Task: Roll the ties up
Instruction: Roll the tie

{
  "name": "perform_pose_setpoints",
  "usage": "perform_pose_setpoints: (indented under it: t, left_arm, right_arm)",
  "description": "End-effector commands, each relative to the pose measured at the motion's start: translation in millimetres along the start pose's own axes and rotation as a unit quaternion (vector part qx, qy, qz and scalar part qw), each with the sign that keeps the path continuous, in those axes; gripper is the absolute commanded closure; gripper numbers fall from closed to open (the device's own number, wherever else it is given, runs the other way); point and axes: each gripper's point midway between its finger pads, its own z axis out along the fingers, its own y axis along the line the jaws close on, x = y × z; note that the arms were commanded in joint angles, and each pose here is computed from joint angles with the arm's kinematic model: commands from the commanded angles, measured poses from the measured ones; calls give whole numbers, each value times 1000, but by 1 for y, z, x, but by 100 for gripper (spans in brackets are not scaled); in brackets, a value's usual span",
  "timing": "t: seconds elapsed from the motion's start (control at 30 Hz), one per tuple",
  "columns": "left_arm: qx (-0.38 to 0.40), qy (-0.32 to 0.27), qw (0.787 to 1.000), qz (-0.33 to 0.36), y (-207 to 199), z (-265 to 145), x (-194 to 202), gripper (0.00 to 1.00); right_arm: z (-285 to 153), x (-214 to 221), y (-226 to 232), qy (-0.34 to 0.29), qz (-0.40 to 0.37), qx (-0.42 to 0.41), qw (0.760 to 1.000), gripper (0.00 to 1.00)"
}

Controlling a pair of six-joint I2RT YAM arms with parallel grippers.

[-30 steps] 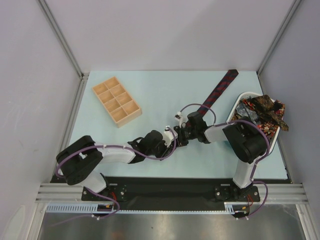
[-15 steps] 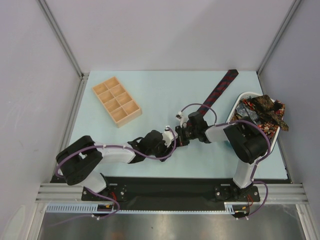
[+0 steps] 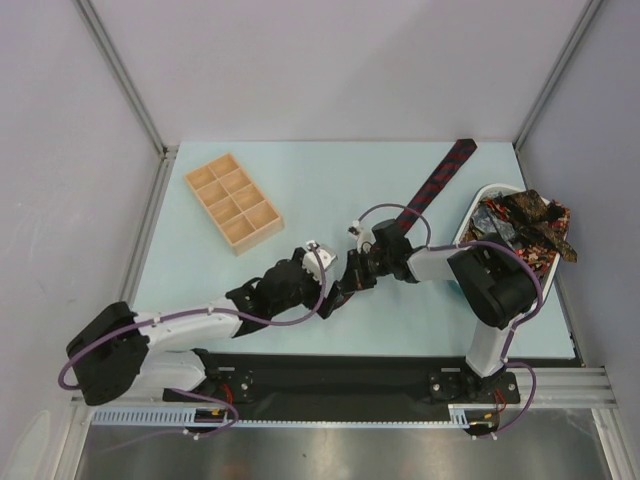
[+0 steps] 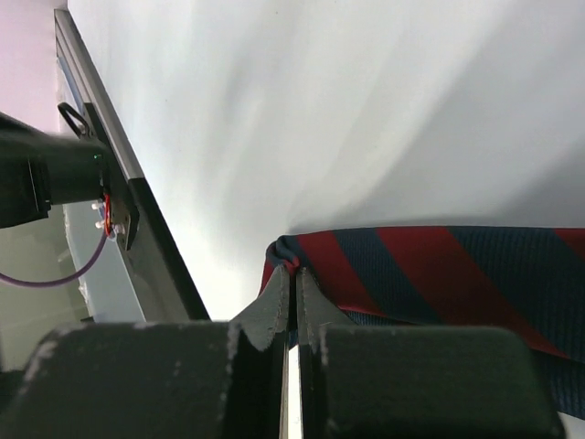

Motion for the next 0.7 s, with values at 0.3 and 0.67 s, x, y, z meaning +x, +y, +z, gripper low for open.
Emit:
perform_pose_setpoints:
  t: [0.3, 0.67]
  left_arm:
    - [-61, -26, 997, 27, 22, 3, -17, 0]
    - [-7, 35, 996, 80, -8, 39, 5, 0]
  right_arm:
    - [5, -27, 18, -6, -52, -9, 999, 100]
    - [5, -18, 6, 4, -47, -10, 999, 99]
